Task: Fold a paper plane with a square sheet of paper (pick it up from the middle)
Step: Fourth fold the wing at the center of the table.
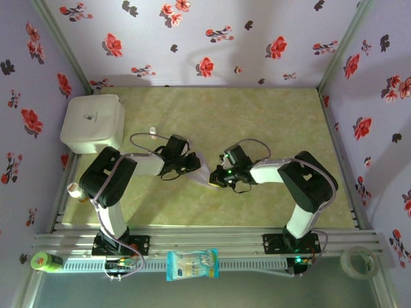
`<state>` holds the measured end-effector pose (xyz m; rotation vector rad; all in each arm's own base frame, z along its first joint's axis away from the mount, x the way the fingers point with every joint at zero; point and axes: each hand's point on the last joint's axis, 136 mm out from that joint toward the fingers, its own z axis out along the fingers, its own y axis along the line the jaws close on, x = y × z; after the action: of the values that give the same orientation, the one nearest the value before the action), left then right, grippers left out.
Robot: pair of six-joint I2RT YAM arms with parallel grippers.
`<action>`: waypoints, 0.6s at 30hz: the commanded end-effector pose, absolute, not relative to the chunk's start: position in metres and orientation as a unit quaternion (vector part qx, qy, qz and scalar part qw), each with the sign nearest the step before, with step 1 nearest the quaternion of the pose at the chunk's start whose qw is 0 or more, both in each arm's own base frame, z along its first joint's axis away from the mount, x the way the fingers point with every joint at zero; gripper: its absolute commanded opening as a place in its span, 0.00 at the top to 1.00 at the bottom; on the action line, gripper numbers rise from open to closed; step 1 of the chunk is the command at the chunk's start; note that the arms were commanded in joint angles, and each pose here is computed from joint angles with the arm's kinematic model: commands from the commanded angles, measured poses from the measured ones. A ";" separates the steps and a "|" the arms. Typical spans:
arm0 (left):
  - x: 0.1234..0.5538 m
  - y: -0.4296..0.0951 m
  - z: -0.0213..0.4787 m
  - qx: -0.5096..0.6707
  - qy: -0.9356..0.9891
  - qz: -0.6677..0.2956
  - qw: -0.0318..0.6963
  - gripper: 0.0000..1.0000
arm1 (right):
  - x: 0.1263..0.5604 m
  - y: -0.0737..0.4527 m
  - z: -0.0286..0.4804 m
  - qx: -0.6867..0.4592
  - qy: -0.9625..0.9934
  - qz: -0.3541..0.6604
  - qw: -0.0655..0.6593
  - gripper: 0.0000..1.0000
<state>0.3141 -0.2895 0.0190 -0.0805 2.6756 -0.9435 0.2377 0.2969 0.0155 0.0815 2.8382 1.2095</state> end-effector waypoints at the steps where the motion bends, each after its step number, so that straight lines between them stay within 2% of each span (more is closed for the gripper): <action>1: 0.304 -0.274 0.007 -0.019 0.951 -0.281 0.130 0.90 | 0.215 0.268 -0.018 0.046 0.940 0.338 -0.002 0.96; 5: 0.312 -0.285 0.034 -0.001 0.941 -0.302 0.151 0.89 | 0.208 0.264 -0.022 0.050 0.940 0.337 -0.007 0.97; 11: 0.299 -0.301 0.054 0.016 0.932 -0.324 0.161 0.89 | 0.211 0.265 -0.020 0.050 0.941 0.335 -0.002 0.98; 18: 0.280 -0.321 0.050 -0.009 0.927 -0.346 0.143 0.92 | 0.212 0.264 -0.021 0.053 0.942 0.332 -0.001 0.99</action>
<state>0.2860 -0.3178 0.0529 0.0393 2.6681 -0.9731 0.2351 0.2941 0.0153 0.0656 2.7973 1.2328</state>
